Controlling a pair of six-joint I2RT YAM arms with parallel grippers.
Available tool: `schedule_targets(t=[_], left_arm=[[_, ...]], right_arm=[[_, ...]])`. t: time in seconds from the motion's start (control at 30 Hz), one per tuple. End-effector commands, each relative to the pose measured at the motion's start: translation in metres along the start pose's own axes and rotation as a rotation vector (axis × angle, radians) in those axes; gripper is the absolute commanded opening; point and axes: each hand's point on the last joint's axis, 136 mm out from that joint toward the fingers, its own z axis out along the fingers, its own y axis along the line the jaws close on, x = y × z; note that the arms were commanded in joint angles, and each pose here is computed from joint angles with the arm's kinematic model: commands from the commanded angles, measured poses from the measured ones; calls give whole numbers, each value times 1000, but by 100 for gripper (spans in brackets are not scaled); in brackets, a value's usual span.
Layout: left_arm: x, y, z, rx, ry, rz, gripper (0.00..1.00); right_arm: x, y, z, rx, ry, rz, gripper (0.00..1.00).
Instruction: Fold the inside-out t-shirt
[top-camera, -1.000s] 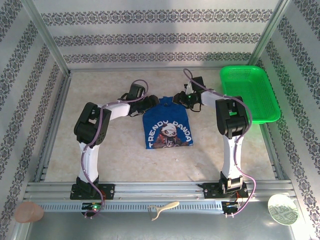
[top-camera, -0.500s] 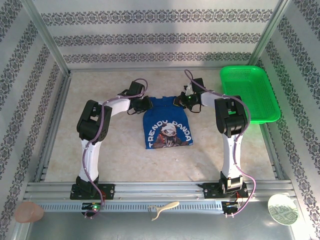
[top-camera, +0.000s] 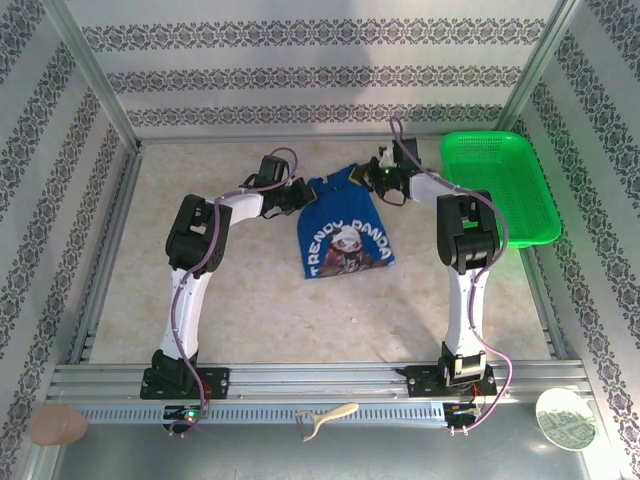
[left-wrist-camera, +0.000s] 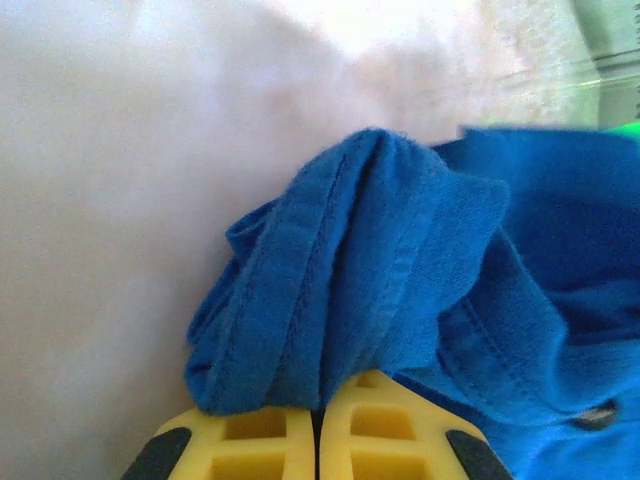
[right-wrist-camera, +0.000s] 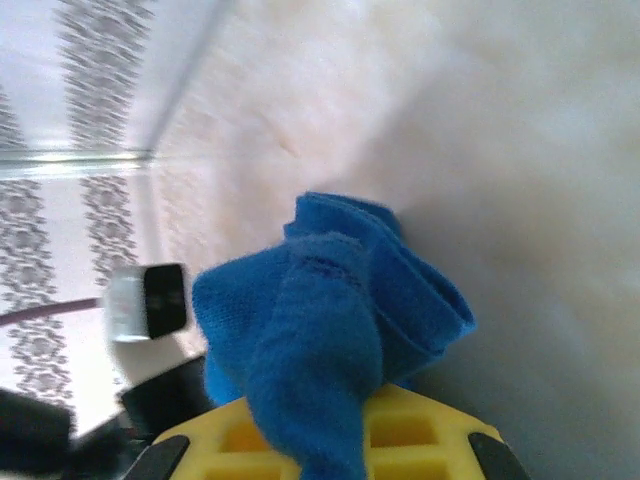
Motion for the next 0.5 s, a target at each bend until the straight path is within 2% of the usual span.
schedule_targets(t=[0.0,0.1,0.23,0.37,0.47], left_arm=[[-61,-63,-29,122,-101,90,0],[-95,-116,-58,174,-164,189,0],[-108,-166,-98,221,-226,307,0],[-84,-174,-116,246,-236,365,0],[-47,-145,-115,233,-212,353,0]], right_arm=[[-40,59,-14,-124,-66,-50,0],[-60,111,-38,-198,-125,-117,0],[-61,154,-71,-245,-191,-218,0],[-36,145,-89,-231,-235,-273,0],[-3,108,-86,-217,-242,-258,0]])
